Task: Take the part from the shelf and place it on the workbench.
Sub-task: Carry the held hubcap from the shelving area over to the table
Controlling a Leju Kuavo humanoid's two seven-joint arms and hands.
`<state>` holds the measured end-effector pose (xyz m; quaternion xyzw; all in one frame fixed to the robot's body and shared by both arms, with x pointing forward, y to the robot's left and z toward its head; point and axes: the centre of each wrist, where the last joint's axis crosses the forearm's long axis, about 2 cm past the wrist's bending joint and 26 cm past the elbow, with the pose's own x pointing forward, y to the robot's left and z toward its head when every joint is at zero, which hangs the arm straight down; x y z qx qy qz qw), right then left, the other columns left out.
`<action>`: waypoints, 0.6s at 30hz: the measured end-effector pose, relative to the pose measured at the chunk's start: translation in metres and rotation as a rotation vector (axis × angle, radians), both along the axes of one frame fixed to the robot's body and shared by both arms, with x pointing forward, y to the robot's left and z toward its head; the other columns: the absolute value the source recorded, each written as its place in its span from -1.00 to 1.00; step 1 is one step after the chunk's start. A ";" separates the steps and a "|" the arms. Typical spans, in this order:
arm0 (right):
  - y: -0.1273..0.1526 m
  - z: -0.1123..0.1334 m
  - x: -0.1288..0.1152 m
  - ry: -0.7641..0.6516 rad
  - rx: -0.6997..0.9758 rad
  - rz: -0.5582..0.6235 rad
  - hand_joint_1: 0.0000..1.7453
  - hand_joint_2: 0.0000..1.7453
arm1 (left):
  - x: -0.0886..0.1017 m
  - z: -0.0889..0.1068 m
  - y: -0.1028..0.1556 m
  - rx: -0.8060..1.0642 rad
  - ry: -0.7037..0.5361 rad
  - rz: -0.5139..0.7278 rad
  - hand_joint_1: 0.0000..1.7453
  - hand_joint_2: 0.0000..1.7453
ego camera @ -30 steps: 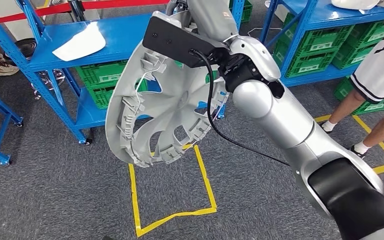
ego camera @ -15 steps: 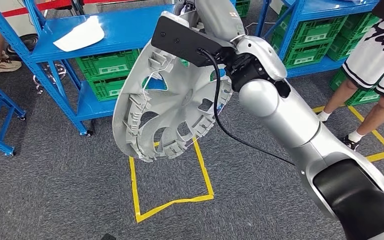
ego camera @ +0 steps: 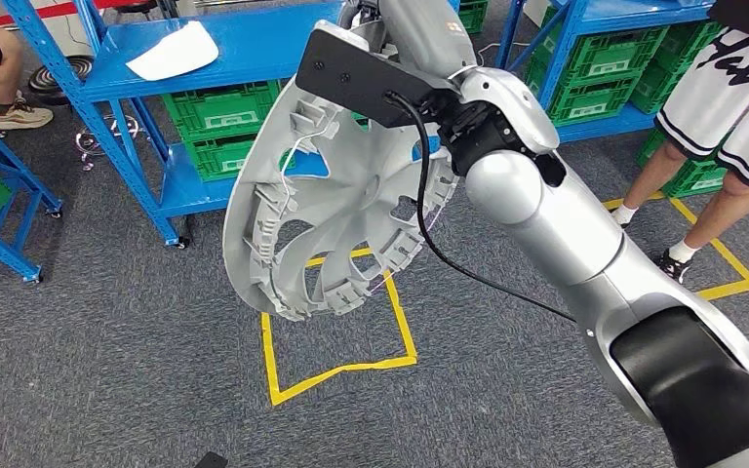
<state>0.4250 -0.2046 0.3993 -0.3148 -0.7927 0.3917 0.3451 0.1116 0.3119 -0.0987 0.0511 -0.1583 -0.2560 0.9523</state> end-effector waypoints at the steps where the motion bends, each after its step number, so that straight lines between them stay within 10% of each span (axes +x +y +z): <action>1: -0.001 0.000 0.000 0.000 -0.001 -0.002 1.00 1.00 | 0.001 0.000 0.000 -0.001 -0.001 -0.001 -1.00 1.00; 18: -0.005 0.005 0.003 -0.002 -0.014 0.001 1.00 1.00 | 0.001 0.000 0.000 -0.014 -0.022 -0.016 -1.00 1.00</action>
